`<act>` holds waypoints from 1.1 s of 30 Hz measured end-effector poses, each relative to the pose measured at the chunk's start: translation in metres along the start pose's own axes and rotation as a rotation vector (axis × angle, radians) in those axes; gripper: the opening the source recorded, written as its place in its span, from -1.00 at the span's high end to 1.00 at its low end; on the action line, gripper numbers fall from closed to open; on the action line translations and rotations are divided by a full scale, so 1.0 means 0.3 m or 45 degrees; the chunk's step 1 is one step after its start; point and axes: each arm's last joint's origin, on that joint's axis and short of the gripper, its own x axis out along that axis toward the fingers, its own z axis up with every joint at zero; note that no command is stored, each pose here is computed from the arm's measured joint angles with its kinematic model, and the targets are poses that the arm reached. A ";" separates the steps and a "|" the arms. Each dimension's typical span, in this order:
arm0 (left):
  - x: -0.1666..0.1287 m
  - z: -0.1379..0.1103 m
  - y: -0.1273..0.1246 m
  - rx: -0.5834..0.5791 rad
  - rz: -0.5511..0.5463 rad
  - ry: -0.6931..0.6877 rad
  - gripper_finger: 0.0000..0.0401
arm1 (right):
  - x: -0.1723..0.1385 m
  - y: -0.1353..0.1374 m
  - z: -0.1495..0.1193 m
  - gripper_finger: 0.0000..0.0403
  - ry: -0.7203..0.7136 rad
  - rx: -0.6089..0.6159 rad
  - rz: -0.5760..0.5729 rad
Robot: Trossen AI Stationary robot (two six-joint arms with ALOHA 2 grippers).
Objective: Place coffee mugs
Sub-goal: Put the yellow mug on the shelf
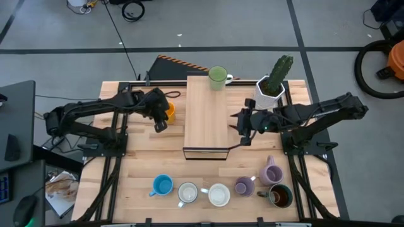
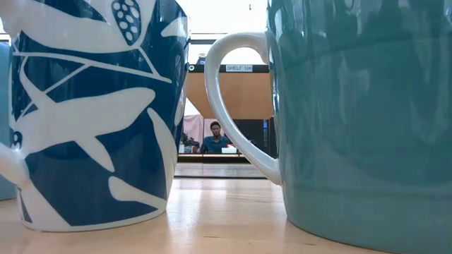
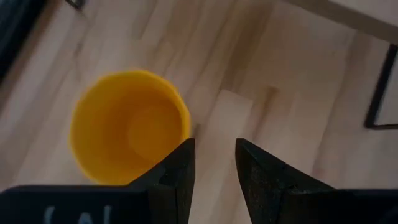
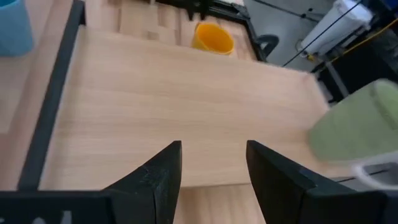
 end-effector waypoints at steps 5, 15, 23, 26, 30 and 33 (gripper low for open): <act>0.007 0.009 0.012 0.013 0.009 -0.026 0.40 | 0.007 0.037 -0.034 0.08 -0.014 0.058 0.053; 0.065 0.009 0.041 -0.127 0.000 0.066 0.42 | 0.024 0.039 -0.027 0.08 -0.105 0.047 -0.028; 0.111 0.057 0.045 -0.074 0.028 0.118 0.42 | 0.029 0.023 -0.007 0.08 -0.173 0.009 -0.046; 0.136 0.061 0.045 -0.054 0.027 0.139 0.42 | 0.033 0.015 -0.005 0.08 -0.182 0.010 -0.031; 0.174 0.065 0.053 -0.030 0.029 0.162 0.42 | 0.037 0.009 -0.006 0.08 -0.181 0.016 -0.004; 0.194 0.065 0.060 -0.030 0.028 0.178 0.42 | 0.037 0.009 -0.006 0.08 -0.181 0.016 -0.001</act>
